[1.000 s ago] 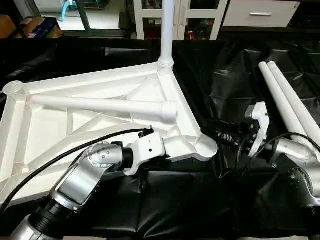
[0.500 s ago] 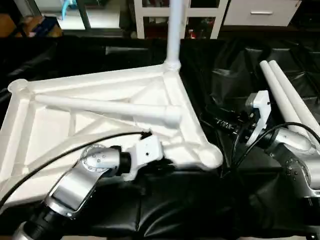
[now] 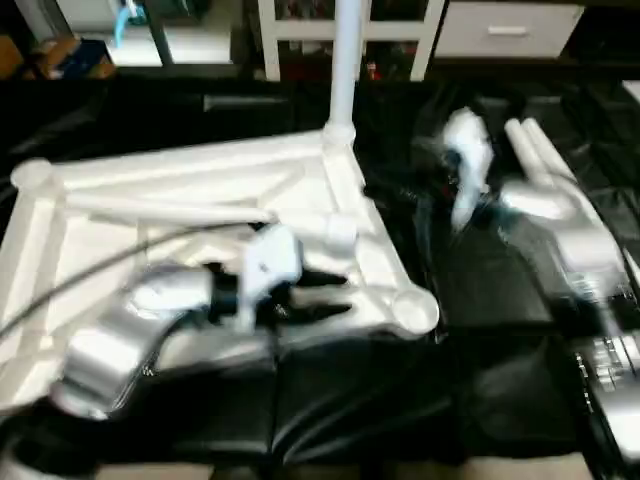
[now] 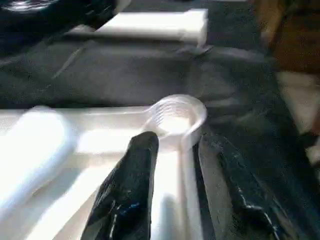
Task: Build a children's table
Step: Insert table leg to table base
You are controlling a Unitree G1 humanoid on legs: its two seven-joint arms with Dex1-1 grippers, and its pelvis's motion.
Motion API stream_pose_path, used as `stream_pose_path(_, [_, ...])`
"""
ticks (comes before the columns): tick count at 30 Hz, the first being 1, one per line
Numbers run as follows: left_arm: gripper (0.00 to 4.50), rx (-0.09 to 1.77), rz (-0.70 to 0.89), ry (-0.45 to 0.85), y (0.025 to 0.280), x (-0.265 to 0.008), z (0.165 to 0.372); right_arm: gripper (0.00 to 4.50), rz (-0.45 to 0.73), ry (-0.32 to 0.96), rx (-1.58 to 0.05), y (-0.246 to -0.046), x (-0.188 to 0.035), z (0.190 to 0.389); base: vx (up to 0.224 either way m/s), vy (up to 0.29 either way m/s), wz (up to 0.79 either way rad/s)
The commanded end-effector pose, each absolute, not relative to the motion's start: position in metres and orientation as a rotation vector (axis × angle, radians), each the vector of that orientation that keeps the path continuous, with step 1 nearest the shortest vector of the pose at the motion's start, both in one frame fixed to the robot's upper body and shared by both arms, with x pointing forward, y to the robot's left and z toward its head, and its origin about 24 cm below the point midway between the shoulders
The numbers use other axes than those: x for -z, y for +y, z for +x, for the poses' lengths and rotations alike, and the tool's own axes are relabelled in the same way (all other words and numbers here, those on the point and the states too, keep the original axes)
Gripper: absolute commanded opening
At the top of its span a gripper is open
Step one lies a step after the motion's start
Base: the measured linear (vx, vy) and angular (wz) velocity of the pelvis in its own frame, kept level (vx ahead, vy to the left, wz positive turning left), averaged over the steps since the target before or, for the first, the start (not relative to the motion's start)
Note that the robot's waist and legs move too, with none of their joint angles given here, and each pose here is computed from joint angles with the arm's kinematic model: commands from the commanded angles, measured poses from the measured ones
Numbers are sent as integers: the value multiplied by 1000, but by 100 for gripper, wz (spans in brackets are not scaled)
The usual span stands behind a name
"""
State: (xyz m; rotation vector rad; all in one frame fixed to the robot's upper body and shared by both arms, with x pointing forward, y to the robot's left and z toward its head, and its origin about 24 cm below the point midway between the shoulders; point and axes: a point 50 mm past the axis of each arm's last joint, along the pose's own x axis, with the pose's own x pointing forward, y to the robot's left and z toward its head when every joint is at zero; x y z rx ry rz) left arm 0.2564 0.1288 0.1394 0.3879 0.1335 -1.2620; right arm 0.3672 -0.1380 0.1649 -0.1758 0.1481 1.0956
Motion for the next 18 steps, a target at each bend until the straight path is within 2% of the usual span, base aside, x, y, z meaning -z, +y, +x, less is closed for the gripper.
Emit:
stream_pose_path(1, [196, 1195, 431, 175, 141, -136, 259, 228, -209, 229, -1136, -133, -158, 374, 0, 0, 0])
stream_pose_path(5, [230, 1119, 464, 205, 152, -135, 258, 263, -235, 291, -1199, -120, -161, 383, 0, 0, 0])
stream_pose_path(13, [230, 1052, 460, 283, 167, -134, 235, 327, -172, 249, -1226, -82, -183, 396, 0, 0, 0])
stream_pose_path(18, [230, 1053, 456, 309, 170, -133, 225, 369, -234, 244, -1216, -66, -182, 397, 0, 0, 0])
